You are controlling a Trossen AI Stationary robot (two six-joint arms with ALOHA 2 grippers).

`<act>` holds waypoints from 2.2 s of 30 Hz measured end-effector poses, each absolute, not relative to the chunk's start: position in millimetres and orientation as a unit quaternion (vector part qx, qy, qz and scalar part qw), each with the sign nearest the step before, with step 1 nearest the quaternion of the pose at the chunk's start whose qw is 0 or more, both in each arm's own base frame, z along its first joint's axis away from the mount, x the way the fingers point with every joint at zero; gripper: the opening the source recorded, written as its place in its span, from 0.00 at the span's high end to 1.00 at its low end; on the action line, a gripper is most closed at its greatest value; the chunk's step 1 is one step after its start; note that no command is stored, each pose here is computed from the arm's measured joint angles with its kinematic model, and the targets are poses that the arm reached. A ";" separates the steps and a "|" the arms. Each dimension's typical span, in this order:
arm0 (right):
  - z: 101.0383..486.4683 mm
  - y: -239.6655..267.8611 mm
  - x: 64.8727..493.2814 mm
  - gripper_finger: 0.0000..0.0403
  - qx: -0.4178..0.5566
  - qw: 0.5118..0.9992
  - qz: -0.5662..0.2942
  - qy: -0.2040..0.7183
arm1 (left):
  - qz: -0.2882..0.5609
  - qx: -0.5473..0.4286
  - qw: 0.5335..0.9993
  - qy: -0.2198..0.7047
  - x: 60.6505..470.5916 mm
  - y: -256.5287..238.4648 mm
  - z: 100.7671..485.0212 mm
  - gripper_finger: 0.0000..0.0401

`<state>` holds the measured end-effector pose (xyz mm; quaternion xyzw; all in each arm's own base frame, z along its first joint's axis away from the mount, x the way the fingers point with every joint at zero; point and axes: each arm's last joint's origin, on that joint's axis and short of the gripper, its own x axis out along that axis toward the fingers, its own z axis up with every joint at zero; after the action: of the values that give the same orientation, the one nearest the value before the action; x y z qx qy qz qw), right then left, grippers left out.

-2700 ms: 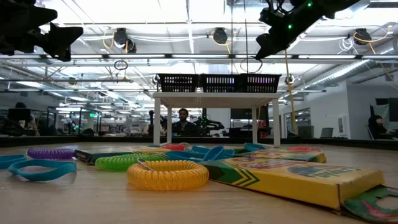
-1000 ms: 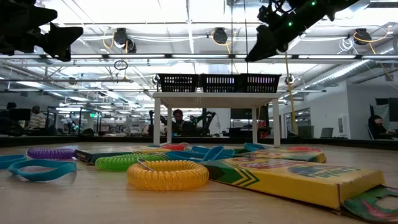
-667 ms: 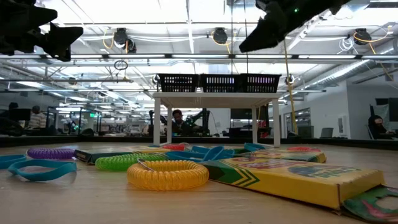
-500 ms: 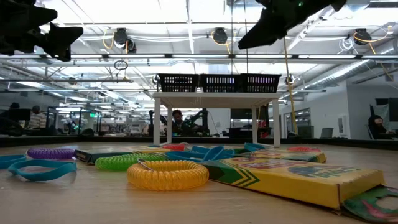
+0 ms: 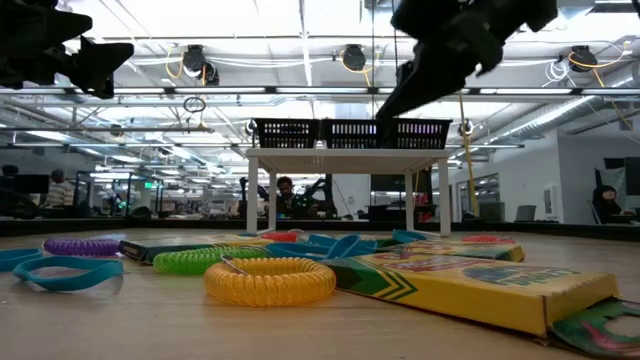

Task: Pick & Place Office Desk Supplies
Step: Put the blue rubber band into the right black bin on the shelf

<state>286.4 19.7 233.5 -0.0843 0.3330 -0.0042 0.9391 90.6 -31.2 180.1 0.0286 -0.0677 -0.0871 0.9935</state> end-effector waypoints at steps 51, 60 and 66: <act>111.8 19.8 276.2 0.63 -0.023 0.921 -0.028 0.388 | -0.086 0.029 0.994 -0.068 90.6 -31.2 180.1 0.33; 112.0 19.8 276.2 0.65 -0.023 0.921 -0.028 0.388 | -0.086 0.029 0.994 -0.068 90.6 -31.1 180.1 0.33; 111.9 19.8 276.2 0.73 -0.023 0.921 -0.028 0.388 | -0.086 0.029 0.994 -0.068 90.6 -31.2 180.1 0.33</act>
<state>276.2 19.8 111.9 -0.0232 0.3876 -0.0277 0.9211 90.6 -31.2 180.1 0.0294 -0.0676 -0.0856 0.9936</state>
